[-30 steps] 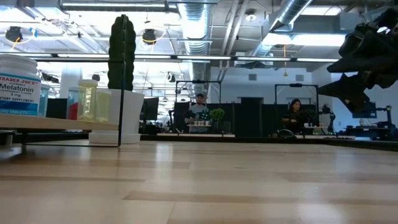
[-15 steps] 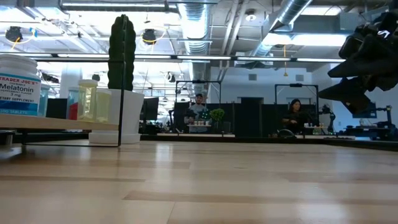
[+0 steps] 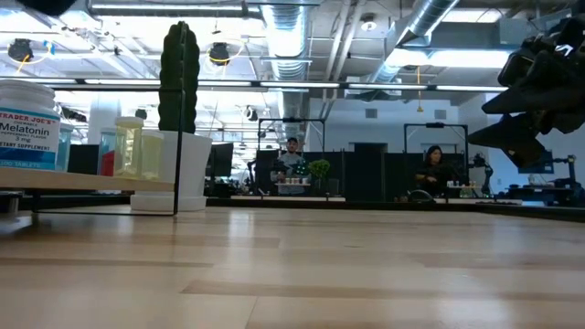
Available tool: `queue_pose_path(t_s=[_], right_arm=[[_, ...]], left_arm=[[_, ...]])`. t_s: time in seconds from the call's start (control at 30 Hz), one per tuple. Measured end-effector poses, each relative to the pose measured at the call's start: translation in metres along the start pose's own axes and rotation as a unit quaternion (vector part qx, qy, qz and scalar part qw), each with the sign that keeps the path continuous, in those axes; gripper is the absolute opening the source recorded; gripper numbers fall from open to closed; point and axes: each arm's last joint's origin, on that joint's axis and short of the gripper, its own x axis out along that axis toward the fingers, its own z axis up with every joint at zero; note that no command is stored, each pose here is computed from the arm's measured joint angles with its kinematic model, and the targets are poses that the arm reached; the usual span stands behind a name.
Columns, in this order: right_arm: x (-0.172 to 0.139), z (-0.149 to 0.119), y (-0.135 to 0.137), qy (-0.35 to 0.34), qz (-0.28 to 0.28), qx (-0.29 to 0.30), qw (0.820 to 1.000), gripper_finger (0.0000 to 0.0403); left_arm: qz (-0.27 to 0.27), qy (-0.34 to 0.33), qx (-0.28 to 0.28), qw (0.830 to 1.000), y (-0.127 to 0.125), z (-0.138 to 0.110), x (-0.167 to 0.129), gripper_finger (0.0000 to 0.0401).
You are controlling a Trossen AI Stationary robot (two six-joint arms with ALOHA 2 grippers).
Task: Pick and place medicine bottles onto shelf by color
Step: Put the pink pill bottle on the shelf
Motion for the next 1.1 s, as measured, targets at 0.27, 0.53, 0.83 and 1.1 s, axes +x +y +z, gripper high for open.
queue_pose_path(t_s=[0.27,0.53,0.83,1.1], right_arm=[[0.000,0.000,0.000,0.002,-0.001,-0.001,1.000,0.0249],[0.000,0.000,0.000,0.002,-0.001,-0.001,1.000,0.0249],[0.000,-0.001,-0.001,0.005,-0.004,-0.003,1.000,0.0249],[0.000,-0.002,-0.001,0.008,-0.007,-0.004,1.000,0.0249]], left_arm=[[-0.012,-0.001,-0.001,1.000,0.001,-0.007,0.012,0.0098],[-0.008,0.015,0.002,1.000,0.002,-0.010,0.013,0.0098],[-0.010,0.004,0.006,1.000,0.003,-0.015,0.023,0.0098],[-0.007,0.015,0.005,1.000,0.003,-0.017,0.023,0.0099]])
